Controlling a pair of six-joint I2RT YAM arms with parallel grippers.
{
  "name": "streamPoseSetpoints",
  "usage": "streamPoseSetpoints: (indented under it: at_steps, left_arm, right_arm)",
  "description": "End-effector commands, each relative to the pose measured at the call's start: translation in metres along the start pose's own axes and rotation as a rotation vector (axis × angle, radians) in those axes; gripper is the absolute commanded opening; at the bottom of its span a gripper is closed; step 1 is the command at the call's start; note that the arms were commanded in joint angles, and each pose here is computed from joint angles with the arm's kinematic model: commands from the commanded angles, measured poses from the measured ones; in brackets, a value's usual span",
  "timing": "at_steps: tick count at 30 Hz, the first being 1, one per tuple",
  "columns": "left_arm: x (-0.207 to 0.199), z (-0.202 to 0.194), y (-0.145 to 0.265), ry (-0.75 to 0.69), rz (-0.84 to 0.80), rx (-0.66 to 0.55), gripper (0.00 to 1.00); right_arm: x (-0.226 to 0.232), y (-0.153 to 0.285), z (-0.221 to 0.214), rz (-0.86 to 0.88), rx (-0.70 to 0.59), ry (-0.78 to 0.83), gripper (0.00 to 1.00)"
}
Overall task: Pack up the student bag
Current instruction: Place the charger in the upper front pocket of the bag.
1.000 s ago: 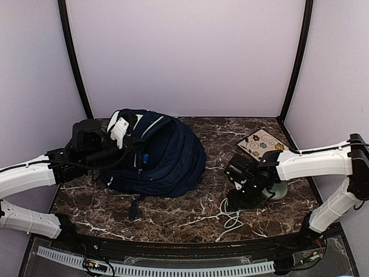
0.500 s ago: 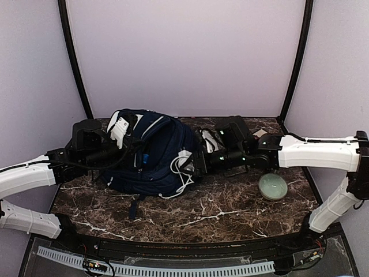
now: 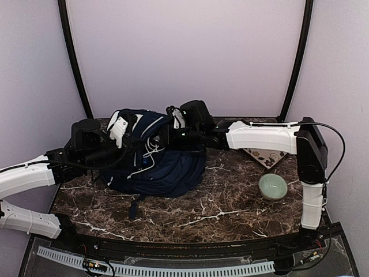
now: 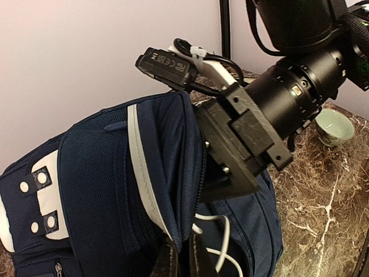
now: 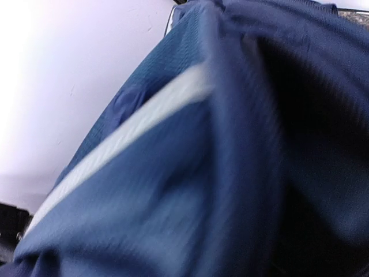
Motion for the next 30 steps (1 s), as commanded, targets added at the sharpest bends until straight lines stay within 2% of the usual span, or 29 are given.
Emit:
streamPoseSetpoints:
  at_steps: [1,8,9,15,25,30]
  left_arm:
    - [-0.002,0.05,0.018,-0.009,-0.042,-0.208,0.0]
    - [0.0,0.053,0.022,-0.014,-0.031,-0.222,0.0]
    - [0.0,0.053,0.022,-0.012,-0.031,-0.222,0.0]
    - [0.002,0.052,0.021,-0.009,-0.016,-0.213,0.0]
    - [0.005,0.05,0.02,-0.008,0.008,-0.197,0.0]
    - [0.006,0.05,0.02,-0.01,0.011,-0.194,0.0]
  right_arm:
    - [0.021,-0.007,0.048,0.048,-0.142,0.03,0.39]
    - [0.01,-0.021,0.052,-0.028,-0.136,0.065,0.43]
    - [0.004,-0.02,0.059,-0.085,-0.175,0.095,0.59]
    - [0.002,-0.005,0.056,-0.164,-0.121,0.182,0.76]
    - [0.025,0.043,0.048,-0.139,-0.06,0.243,0.76]
    - [0.029,0.053,0.023,-0.072,0.013,0.201,0.71]
Point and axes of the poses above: each gripper's point midway between its finger pads, its own y axis back along the fingers, its own x axis along the line the jaws close on, z = x × y, the point moved 3 cm from there along y, back along the fingers, and after that the axes turned 7 degrees about -y, right-handed, at the moved point
